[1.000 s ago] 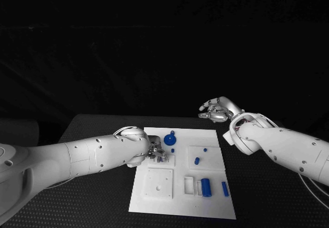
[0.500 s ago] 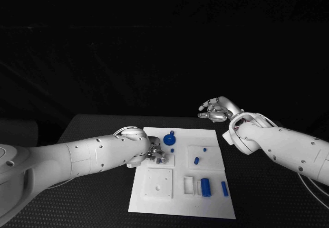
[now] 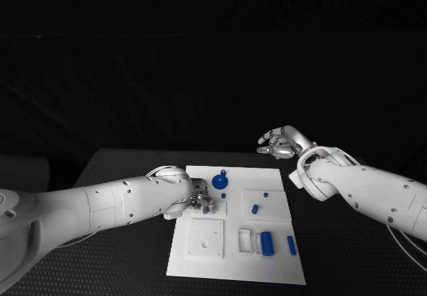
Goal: Assemble the parts on the task board
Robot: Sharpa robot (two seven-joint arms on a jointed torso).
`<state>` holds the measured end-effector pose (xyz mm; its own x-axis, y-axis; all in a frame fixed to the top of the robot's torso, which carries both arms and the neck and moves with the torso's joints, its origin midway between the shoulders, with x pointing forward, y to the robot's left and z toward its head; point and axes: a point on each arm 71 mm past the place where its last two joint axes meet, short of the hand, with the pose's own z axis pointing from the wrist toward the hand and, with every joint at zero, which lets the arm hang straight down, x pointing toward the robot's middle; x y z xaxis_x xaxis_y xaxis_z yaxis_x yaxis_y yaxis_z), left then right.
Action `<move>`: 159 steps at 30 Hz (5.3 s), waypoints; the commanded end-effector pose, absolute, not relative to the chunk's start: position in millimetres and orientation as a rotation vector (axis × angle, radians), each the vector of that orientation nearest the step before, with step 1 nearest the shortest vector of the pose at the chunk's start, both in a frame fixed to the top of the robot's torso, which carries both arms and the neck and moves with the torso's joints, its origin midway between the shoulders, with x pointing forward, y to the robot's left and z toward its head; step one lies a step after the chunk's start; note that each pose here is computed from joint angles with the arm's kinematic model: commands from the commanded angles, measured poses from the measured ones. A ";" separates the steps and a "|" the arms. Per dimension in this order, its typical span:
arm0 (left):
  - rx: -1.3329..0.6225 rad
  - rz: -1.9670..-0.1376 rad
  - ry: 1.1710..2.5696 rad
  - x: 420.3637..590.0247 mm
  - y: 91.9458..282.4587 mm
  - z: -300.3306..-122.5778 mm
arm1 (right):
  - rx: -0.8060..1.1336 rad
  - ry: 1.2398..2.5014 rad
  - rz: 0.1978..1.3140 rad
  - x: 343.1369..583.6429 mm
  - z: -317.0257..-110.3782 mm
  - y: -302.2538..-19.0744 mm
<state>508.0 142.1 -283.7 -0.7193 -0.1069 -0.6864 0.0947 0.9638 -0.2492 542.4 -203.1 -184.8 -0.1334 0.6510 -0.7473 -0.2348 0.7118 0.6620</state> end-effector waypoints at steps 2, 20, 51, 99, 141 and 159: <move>-0.039 -0.361 2.355 506.7 143.0 -286.4 | 0.345 1.534 0.803 541.8 -185.0 -201.4; -0.070 -0.354 2.340 508.0 147.6 -285.6 | 0.346 1.534 0.803 541.5 -184.9 -201.5; -0.108 -0.387 2.337 505.6 153.6 -283.2 | 0.347 1.535 0.801 541.4 -184.9 -202.7; 0.000 -0.375 2.227 493.8 156.5 -258.3 | 0.357 1.532 0.784 540.8 -186.0 -211.7; -0.056 -0.416 2.335 496.5 146.8 -279.1 | 0.355 1.535 0.790 540.7 -186.7 -208.9; -0.052 -0.403 2.354 498.6 145.2 -284.6 | 0.354 1.537 0.791 540.3 -186.6 -208.2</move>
